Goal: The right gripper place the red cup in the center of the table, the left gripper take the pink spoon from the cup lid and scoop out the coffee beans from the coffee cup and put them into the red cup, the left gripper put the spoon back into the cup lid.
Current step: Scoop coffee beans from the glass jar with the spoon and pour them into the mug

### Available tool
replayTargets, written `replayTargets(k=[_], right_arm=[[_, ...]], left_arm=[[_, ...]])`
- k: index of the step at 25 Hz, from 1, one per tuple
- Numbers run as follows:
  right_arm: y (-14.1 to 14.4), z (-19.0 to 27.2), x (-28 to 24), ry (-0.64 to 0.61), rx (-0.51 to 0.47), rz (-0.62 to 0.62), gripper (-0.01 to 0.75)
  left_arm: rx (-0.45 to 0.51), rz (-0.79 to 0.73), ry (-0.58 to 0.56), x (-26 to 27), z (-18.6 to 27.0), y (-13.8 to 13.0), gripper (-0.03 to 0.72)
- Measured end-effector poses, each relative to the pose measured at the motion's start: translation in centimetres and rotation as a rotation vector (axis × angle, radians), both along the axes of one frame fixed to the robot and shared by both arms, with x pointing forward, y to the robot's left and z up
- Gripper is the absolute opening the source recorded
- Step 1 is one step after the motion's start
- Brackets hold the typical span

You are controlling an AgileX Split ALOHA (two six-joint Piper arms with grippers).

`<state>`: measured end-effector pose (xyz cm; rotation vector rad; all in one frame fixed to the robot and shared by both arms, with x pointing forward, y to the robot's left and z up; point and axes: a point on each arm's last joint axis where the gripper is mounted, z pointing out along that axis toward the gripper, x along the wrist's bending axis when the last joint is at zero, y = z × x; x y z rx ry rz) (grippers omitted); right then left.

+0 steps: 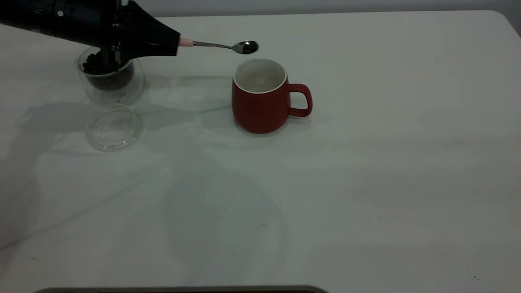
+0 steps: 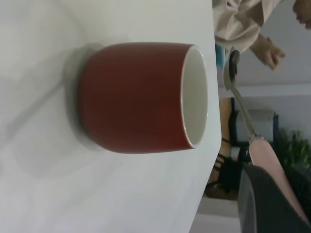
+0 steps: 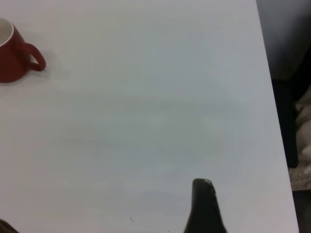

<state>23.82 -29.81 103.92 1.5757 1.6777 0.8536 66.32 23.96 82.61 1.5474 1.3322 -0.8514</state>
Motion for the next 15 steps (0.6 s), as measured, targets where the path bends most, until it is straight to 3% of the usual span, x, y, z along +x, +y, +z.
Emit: replayTargets(k=[9,15], right_arm=[[0.0,0.0,0.0,0.0,0.0,0.0,0.577],[0.0,0.0,0.0,0.0,0.0,0.0,0.577]], left_arm=[[0.011,-0.061,-0.09,-0.18,-0.06,-0.77,0.123],[0.047,-0.177,-0.265,-0.53,-0.34,-0.93,0.123]])
